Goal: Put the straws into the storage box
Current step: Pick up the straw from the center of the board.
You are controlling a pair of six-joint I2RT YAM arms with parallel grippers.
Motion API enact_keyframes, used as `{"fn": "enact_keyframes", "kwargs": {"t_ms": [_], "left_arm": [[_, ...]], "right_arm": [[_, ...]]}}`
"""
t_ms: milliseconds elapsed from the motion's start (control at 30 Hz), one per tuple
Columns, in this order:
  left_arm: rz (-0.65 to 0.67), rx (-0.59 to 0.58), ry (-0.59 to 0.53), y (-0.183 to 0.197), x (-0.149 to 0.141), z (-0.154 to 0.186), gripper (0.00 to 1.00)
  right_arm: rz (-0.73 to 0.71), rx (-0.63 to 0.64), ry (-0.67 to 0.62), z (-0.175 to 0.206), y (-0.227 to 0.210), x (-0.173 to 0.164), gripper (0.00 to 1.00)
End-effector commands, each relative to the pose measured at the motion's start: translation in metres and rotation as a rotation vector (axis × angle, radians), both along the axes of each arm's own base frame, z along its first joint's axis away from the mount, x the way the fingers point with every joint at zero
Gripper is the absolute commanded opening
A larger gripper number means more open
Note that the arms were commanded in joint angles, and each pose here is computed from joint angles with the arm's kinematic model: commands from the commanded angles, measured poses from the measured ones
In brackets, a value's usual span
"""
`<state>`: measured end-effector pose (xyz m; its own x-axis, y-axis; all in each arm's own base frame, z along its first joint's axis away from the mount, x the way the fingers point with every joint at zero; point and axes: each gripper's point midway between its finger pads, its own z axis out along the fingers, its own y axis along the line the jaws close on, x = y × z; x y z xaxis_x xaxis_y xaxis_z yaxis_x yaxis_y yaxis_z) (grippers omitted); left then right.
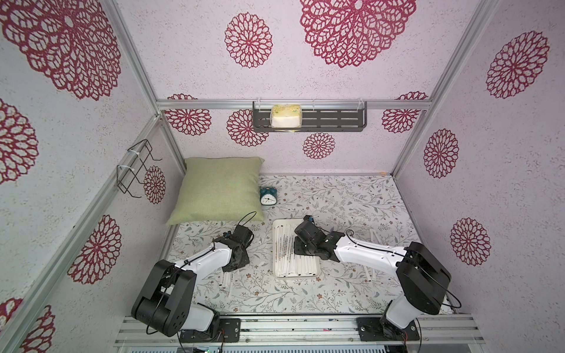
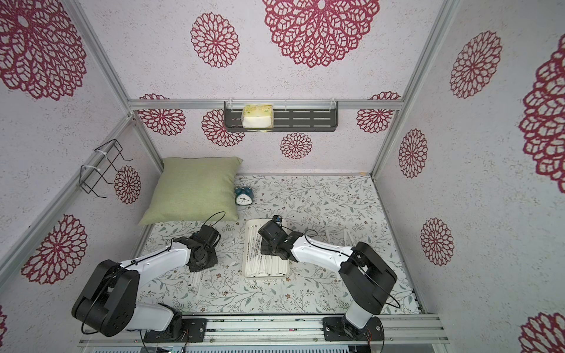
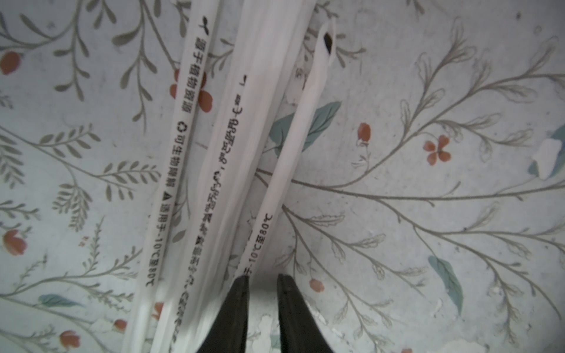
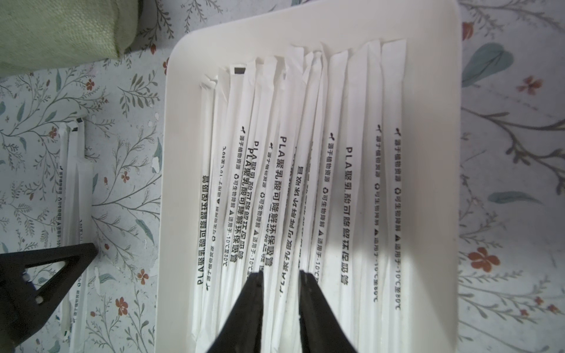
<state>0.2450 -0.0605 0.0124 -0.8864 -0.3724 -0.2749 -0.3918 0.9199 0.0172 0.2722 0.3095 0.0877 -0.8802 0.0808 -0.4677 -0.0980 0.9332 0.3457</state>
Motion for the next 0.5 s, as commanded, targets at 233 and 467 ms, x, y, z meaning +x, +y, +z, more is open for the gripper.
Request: {"fn": "enact_keyframes", "kwargs": {"t_ms": [233, 467], "left_arm": [[-0.011, -0.044, -0.095, -0.005, 0.014, 0.042, 0.3], [0.065, 0.001, -0.044, 0.021, 0.014, 0.023, 0.38]], "right_arm": [[0.009, 0.012, -0.026, 0.007, 0.003, 0.002, 0.27], [0.008, 0.009, -0.03, 0.009, 0.001, 0.002, 0.27]]}}
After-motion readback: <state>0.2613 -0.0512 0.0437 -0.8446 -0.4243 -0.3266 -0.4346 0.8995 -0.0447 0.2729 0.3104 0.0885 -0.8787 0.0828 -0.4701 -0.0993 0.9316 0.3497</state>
